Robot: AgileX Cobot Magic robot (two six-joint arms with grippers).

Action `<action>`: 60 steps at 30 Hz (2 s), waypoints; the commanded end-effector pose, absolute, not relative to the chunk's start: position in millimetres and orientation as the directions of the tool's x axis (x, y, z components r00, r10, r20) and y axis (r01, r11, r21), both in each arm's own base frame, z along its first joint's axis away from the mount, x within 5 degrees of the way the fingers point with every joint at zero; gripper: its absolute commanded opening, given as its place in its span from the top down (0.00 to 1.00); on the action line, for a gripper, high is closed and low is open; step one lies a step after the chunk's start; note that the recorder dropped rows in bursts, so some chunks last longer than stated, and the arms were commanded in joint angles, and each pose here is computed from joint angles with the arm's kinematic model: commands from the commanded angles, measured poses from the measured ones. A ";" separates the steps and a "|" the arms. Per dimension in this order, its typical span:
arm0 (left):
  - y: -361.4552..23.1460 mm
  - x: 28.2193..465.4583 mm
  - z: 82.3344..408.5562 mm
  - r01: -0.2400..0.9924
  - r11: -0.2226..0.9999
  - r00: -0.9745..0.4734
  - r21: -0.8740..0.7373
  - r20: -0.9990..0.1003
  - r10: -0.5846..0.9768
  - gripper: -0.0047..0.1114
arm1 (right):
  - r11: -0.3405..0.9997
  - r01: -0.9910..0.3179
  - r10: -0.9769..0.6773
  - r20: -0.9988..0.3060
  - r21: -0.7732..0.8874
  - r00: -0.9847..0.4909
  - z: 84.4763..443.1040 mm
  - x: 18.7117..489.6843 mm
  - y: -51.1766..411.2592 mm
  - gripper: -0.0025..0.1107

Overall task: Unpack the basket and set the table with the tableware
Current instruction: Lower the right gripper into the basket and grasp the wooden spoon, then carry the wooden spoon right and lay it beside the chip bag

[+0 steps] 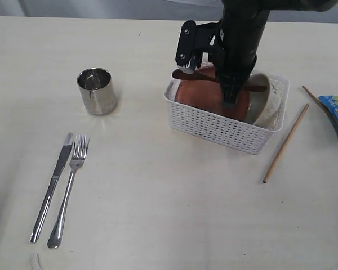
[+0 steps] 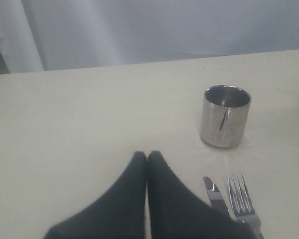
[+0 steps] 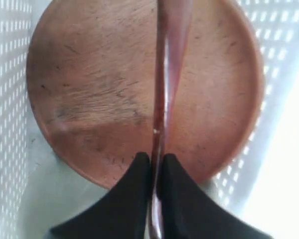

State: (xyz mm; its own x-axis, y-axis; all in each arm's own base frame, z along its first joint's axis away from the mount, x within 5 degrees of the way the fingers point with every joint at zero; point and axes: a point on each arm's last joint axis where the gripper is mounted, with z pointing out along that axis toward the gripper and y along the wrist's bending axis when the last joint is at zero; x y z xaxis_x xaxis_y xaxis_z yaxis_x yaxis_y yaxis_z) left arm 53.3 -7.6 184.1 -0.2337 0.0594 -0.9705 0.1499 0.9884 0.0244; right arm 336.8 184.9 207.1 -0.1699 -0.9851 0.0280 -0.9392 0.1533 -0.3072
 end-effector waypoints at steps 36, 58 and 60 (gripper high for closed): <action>-8.0 53.4 184.2 0.155 0.988 -0.226 0.018 -0.973 0.053 0.96 | 0.987 -0.156 -0.151 -0.110 0.038 -0.982 234.2 292.8 8.8 0.98; -8.0 53.4 184.2 0.155 0.988 -0.226 0.018 -0.973 0.053 0.96 | 0.995 -0.072 -0.070 0.030 -0.075 -0.997 151.4 312.9 -13.7 0.71; -8.0 53.4 184.2 0.155 0.988 -0.226 0.018 -0.973 0.053 0.96 | 0.996 -0.056 -0.054 0.033 -0.075 -0.998 155.7 315.5 -13.7 0.60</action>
State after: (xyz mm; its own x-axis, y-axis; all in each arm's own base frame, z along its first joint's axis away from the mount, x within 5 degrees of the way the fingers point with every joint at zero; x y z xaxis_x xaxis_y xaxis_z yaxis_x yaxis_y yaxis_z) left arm 53.3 -7.6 184.1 -0.2337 0.0594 -0.9705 0.1499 0.9884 0.0244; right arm 310.9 -12.1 150.1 -0.9958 -0.0778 0.0481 -0.0813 0.9940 -0.0736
